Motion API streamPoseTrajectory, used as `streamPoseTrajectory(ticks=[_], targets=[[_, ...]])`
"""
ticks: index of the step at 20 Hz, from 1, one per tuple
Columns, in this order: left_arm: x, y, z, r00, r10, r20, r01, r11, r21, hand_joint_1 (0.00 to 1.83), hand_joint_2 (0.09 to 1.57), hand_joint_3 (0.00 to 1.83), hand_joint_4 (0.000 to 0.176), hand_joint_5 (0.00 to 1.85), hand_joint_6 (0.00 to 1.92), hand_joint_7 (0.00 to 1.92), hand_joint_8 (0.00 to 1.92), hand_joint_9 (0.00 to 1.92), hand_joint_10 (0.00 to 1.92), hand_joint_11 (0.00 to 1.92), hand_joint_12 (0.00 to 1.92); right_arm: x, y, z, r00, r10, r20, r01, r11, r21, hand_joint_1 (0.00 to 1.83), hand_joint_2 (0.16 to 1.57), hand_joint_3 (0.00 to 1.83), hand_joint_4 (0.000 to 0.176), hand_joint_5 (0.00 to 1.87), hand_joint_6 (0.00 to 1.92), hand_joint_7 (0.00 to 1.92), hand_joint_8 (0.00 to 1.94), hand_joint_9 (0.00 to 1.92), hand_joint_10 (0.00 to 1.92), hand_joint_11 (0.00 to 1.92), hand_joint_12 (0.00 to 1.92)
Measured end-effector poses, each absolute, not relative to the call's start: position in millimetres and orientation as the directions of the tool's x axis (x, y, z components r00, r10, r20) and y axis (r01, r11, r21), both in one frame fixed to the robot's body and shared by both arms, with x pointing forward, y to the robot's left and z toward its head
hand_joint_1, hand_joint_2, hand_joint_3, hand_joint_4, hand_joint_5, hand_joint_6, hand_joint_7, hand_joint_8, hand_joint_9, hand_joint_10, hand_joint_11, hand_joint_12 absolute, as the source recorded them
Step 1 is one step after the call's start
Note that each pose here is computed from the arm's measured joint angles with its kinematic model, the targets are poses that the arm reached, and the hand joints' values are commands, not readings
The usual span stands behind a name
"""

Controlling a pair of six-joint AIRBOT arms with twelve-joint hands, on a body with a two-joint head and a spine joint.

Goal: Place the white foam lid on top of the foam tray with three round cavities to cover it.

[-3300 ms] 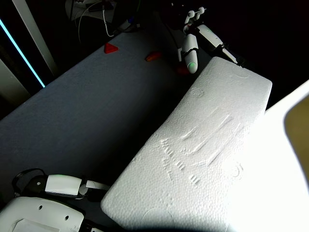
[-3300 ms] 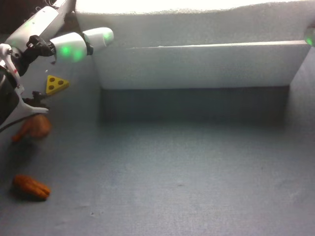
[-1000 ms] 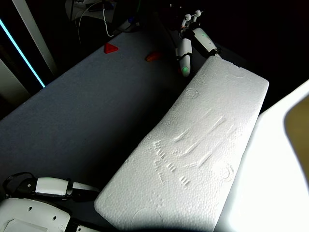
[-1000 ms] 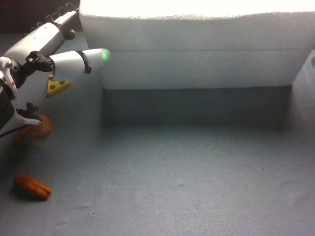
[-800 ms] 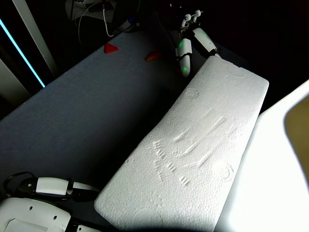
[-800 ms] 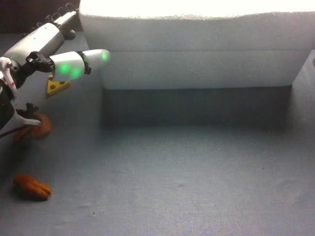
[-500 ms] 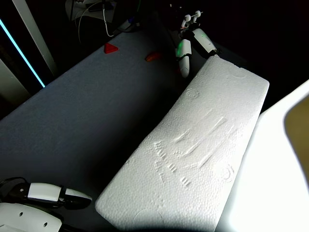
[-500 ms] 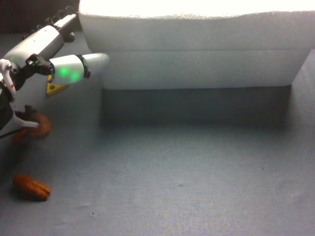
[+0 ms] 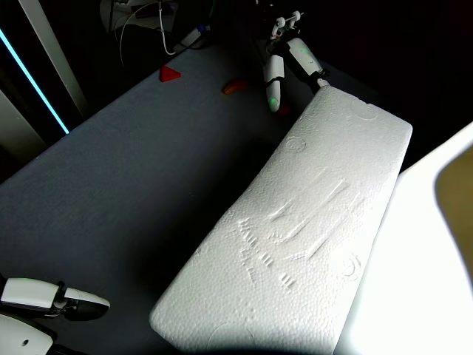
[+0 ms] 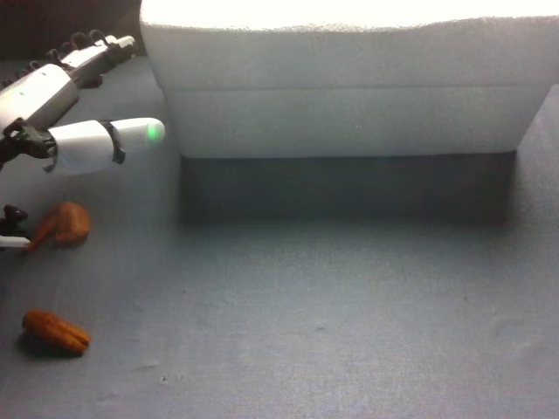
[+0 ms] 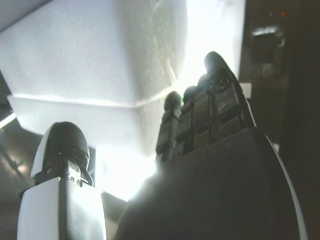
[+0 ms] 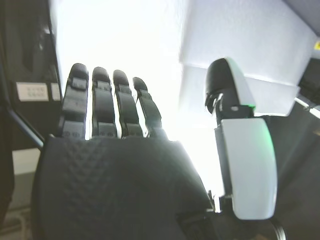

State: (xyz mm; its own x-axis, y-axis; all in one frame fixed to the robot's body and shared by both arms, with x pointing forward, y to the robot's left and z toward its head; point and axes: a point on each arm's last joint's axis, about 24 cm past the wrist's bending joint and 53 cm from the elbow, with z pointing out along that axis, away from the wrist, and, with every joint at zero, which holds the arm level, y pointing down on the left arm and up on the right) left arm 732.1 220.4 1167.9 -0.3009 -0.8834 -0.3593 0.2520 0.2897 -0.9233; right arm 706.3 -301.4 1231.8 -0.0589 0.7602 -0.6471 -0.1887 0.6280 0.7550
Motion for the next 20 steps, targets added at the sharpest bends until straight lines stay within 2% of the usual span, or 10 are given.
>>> streamPoseTrajectory(ticks=[1,2,4,9,13,14,15,17,18,20], targets=[[729,222,1170,-0.298,-0.884,-0.361,0.26,0.288,-0.922,0.45,1.11,0.0,0.0,0.1,0.0,0.0,0.0,0.0,0.0,0.0,0.09,702,-303,1232,-0.056,0.757,-0.651,-0.188,0.633,0.751,0.59,1.22,0.0,0.0,0.0,0.0,0.0,0.0,0.0,0.0,0.0,0.29],[725,224,1172,-0.295,-0.884,-0.363,0.269,0.288,-0.919,0.45,1.1,0.0,0.0,0.11,0.0,0.0,0.0,0.0,0.0,0.0,0.14,696,-302,1230,-0.056,0.75,-0.659,-0.192,0.639,0.744,0.56,1.22,0.0,0.0,0.0,0.0,0.0,0.0,0.0,0.0,0.0,0.3],[714,227,1174,-0.299,-0.878,-0.373,0.281,0.293,-0.914,0.48,1.13,0.01,0.0,0.08,0.0,0.0,0.0,0.0,0.0,0.0,0.01,680,-294,1228,-0.077,0.725,-0.685,-0.214,0.659,0.721,0.5,1.24,0.0,0.0,0.0,0.0,0.0,0.0,0.0,0.0,0.0,0.57],[685,230,1183,-0.316,-0.857,-0.407,0.328,0.304,-0.894,0.45,1.17,0.01,0.0,0.08,0.0,0.0,0.0,0.0,0.0,0.0,0.0,655,-278,1221,-0.118,0.725,-0.679,-0.269,0.635,0.724,0.43,1.29,0.0,0.0,0.0,0.0,0.0,0.0,0.0,0.0,0.0,0.87],[661,220,1188,-0.358,-0.833,-0.422,0.368,0.29,-0.883,0.4,1.2,0.02,0.0,0.09,0.0,0.01,0.0,0.0,0.0,0.0,0.0,633,-245,1223,-0.179,0.694,-0.697,-0.353,0.616,0.704,0.38,1.29,0.0,0.0,0.0,0.0,0.03,0.01,0.08,0.05,0.0,1.23],[656,217,1188,-0.37,-0.828,-0.421,0.376,0.281,-0.883,0.4,1.2,0.02,0.0,0.09,0.0,0.01,0.0,0.0,0.0,0.0,0.0,627,-238,1223,-0.19,0.69,-0.699,-0.374,0.607,0.701,0.38,1.29,0.0,0.0,0.0,0.0,0.03,0.01,0.08,0.05,0.0,1.23],[649,211,1188,-0.391,-0.823,-0.412,0.383,0.262,-0.886,0.33,1.22,0.02,0.0,0.06,0.0,0.0,0.0,0.0,0.0,0.0,0.0,621,-231,1221,-0.208,0.685,-0.698,-0.39,0.596,0.702,0.44,1.31,0.0,0.0,0.0,0.0,0.01,0.0,0.02,0.02,0.0,1.01],[640,202,1185,-0.422,-0.812,-0.404,0.386,0.242,-0.89,0.28,1.23,0.02,0.0,0.05,0.0,0.0,0.0,0.0,0.0,0.0,0.0,613,-223,1219,-0.23,0.685,-0.692,-0.406,0.578,0.708,0.48,1.32,0.0,0.0,0.0,0.0,0.0,0.0,0.03,0.03,0.0,1.06],[635,194,1184,-0.445,-0.799,-0.403,0.391,0.232,-0.891,0.26,1.24,0.01,0.0,0.04,0.0,0.0,0.0,0.0,0.0,0.0,0.0,609,-218,1220,-0.241,0.688,-0.685,-0.419,0.563,0.713,0.41,1.31,0.0,0.0,0.0,0.0,0.0,0.0,0.01,0.02,0.0,1.07],[626,183,1188,-0.48,-0.779,-0.404,0.418,0.202,-0.886,0.25,1.25,0.01,0.0,0.05,0.01,0.0,0.0,0.0,0.0,0.0,0.0,601,-209,1219,-0.269,0.68,-0.682,-0.443,0.541,0.715,0.35,1.25,0.0,0.0,0.0,0.0,0.0,0.0,0.0,0.0,0.0,0.68]])
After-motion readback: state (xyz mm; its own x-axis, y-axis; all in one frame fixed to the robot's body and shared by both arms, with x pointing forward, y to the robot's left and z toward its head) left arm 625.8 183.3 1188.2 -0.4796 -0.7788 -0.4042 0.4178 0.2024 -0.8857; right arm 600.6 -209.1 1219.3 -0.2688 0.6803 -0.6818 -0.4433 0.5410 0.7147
